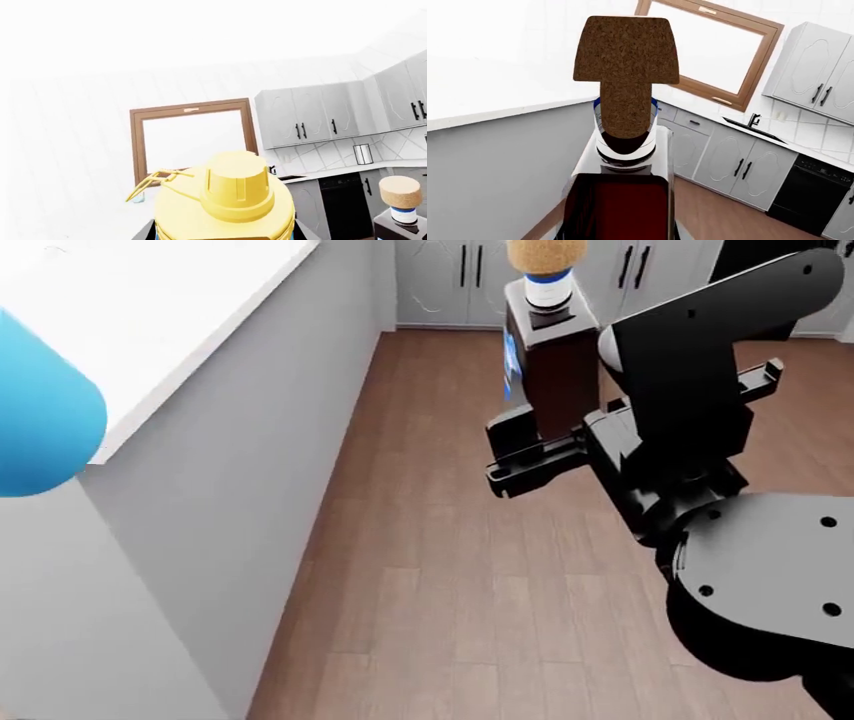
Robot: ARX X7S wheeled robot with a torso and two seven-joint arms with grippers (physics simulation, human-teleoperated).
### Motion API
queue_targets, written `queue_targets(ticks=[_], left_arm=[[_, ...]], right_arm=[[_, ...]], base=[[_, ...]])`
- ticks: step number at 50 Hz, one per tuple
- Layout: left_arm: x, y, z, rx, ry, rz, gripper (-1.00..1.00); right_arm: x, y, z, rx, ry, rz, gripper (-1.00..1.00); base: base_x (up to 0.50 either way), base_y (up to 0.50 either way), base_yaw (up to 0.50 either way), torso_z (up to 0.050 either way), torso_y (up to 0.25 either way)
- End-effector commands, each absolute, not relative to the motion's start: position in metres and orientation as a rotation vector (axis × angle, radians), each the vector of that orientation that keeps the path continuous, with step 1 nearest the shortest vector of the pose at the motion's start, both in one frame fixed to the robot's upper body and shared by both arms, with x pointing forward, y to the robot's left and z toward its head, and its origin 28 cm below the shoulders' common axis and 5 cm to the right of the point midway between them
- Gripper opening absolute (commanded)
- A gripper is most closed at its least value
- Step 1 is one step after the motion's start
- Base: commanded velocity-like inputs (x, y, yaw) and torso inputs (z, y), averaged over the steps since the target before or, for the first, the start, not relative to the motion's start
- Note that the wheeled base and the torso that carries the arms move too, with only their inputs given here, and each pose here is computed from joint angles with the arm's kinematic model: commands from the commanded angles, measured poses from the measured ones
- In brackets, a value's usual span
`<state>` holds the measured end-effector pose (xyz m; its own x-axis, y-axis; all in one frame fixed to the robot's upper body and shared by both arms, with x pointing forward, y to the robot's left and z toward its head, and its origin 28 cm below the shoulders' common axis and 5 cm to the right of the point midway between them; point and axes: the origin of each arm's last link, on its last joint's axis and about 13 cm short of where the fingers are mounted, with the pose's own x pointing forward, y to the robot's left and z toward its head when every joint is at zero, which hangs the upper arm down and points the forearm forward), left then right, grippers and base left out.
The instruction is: Move the drinks to the dining counter.
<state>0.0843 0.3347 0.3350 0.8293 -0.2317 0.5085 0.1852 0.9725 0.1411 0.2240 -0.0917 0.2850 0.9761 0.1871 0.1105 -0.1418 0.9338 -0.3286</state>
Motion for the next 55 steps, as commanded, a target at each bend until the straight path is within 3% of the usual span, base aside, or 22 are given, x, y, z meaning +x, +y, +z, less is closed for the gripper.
queue_targets(ticks=[1,38,55], left_arm=[[0.086,0.334,0.340,0.063,-0.580,-0.194,-1.00],[0.094,0.337,0.328,0.045,-0.555,-0.201,-1.00],[0.097,0.335,0.330,0.050,-0.549,-0.211,-1.00]], right_arm=[[0.227,-0.098,0.288,-0.330,-0.188,0.104,-1.00],[0.229,-0.093,0.292,-0.357,-0.191,0.122,-1.00],[0.229,-0.096,0.289,-0.344,-0.185,0.113,-1.00]], base=[[-0.50,-0.03,0.00,0.000,0.000],[-0.50,-0.02,0.00,0.001,0.002],[-0.50,0.29,0.00,0.001,0.002]])
